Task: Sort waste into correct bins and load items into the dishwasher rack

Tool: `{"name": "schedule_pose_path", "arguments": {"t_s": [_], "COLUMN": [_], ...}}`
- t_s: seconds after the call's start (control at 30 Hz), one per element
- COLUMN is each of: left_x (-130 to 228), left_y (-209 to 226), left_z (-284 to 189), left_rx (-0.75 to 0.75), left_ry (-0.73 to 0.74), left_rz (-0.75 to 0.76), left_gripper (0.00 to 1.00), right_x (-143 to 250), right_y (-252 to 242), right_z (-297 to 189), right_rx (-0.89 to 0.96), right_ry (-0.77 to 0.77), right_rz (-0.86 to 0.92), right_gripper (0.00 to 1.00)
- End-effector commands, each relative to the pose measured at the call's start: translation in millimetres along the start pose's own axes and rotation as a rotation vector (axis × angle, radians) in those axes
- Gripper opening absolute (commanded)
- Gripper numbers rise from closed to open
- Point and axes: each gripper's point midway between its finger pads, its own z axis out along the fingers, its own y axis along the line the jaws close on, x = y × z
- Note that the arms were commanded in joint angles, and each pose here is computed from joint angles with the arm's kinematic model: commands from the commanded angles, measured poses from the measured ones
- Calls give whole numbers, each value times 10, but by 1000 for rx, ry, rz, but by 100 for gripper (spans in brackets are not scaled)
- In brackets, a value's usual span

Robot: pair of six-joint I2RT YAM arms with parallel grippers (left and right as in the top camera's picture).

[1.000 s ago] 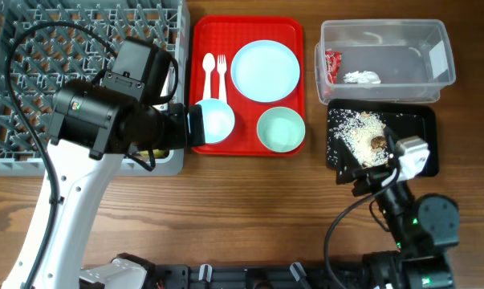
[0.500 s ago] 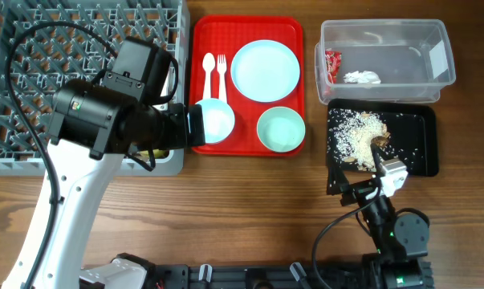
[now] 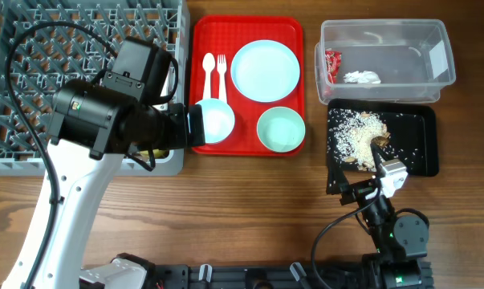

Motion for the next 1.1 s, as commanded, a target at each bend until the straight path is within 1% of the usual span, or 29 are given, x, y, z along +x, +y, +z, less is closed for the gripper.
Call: {"name": "schedule_pose_path", "arguments": {"t_s": [0.0,0.23,0.27,0.37,0.53,0.6,0.63,0.67,0.73,0.8,0.83,0.9,0.97,1.07], "left_x": [5,2,-43,-126,9,-103,-198,-285,-492,-646,-735,-860,-982,-1248], "left_y": [14,12,-10,-159,-386,-486,-530,-567,-595,-538,-494,-442,-424,-527], "left_z": [-36,-37,-39,-49,-80,-103,-107,-103,-26,147,307,595,837,1199], "left_rx": [-3,-1,8,83,217,264,280,291,268,186,122,38,-7,0], "left_ry": [-15,-17,-35,-61,16,-28,-64,-94,-153,-178,-179,-162,-154,-181], "left_rz": [-11,-11,-11,-13,-6,6,19,24,29,26,26,24,22,22], "left_gripper": [100,100,100,100,100,100,94,89,88,87,88,93,96,89], "right_x": [-28,-28,-27,-28,-27,-27,-27,-27,-26,-27,-27,-27,-27,-27], "right_y": [-37,-37,-37,-37,-37,-37,-37,-37,-37,-37,-37,-37,-37,-37], "right_z": [-9,-9,-9,-9,-9,-9,-9,-9,-9,-9,-9,-9,-9,-9], "right_rx": [21,21,21,21,21,21,21,21,21,21,21,21,21,21], "right_ry": [-17,-17,-17,-17,-17,-17,-17,-17,-16,-17,-17,-17,-17,-17], "right_rz": [-12,-12,-12,-12,-12,-12,-11,-12,-12,-12,-12,-11,-12,-11], "right_gripper": [100,100,100,100,100,100,100,100,100,100,100,100,100,100]}}
